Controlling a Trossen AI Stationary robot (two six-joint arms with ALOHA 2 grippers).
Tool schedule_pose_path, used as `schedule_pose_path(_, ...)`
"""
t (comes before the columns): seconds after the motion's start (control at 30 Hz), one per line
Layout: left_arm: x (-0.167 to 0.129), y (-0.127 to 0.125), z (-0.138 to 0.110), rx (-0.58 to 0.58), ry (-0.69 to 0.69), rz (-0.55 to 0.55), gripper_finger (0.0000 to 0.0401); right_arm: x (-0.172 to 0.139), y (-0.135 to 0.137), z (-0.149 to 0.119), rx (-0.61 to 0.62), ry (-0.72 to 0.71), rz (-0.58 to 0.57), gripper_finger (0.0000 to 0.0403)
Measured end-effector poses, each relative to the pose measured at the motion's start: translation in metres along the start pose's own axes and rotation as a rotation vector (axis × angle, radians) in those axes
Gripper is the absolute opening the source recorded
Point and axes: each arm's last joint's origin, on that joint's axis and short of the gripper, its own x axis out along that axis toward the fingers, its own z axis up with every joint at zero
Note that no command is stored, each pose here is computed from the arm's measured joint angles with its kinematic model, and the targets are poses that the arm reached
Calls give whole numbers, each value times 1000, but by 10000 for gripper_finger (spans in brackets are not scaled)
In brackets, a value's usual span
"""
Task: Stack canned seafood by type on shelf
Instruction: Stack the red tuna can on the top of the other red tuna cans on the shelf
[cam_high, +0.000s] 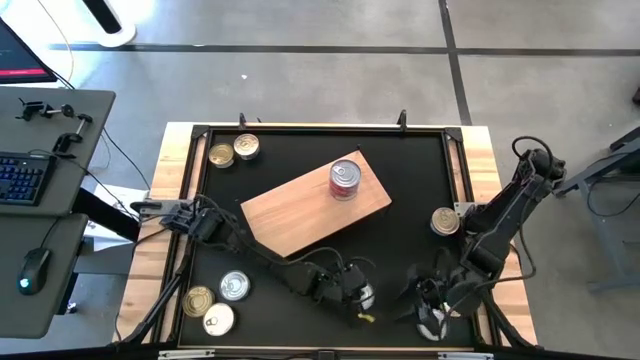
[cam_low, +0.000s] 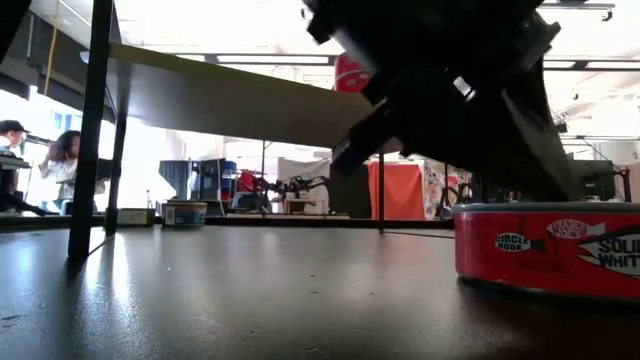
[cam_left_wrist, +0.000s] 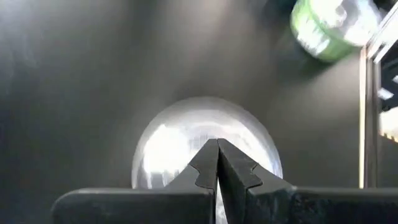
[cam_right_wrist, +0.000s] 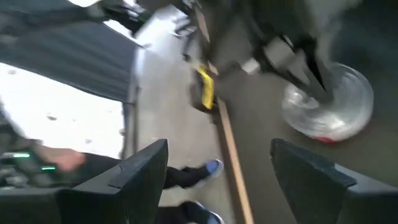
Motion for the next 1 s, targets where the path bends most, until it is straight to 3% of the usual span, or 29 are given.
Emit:
schedule_pose_path(0.13,-23,-5,22,94,-24,-20,0,0,-14,-3,36,42,-135,272)
schedule_pose_path(0.27,-42,-15,10,207,34,-8,0,4,-30,-4,94,59,-285,233)
schedule_pose_path(0.37,-53,-29,-7,289,24,8,0,17,-38,-4,121,46,-359,159)
schedule_pose_path(0.47,-59,-42,-31,325,2,-1,0,36,-45,-6,118,53,-408,54)
schedule_pose_path(0.53,-61,-45,-47,340,12,16,0,48,-52,-10,90,83,-455,16)
schedule_pose_path(0.67,-61,-44,-55,348,1,38,0,73,-77,-18,101,163,-537,9)
schedule_pose_path(0.8,-50,-37,-61,394,20,61,0,93,-97,-17,145,186,-522,5)
schedule_pose_path(1.0,-32,-29,-54,411,36,13,0,99,-96,-7,145,152,-502,1)
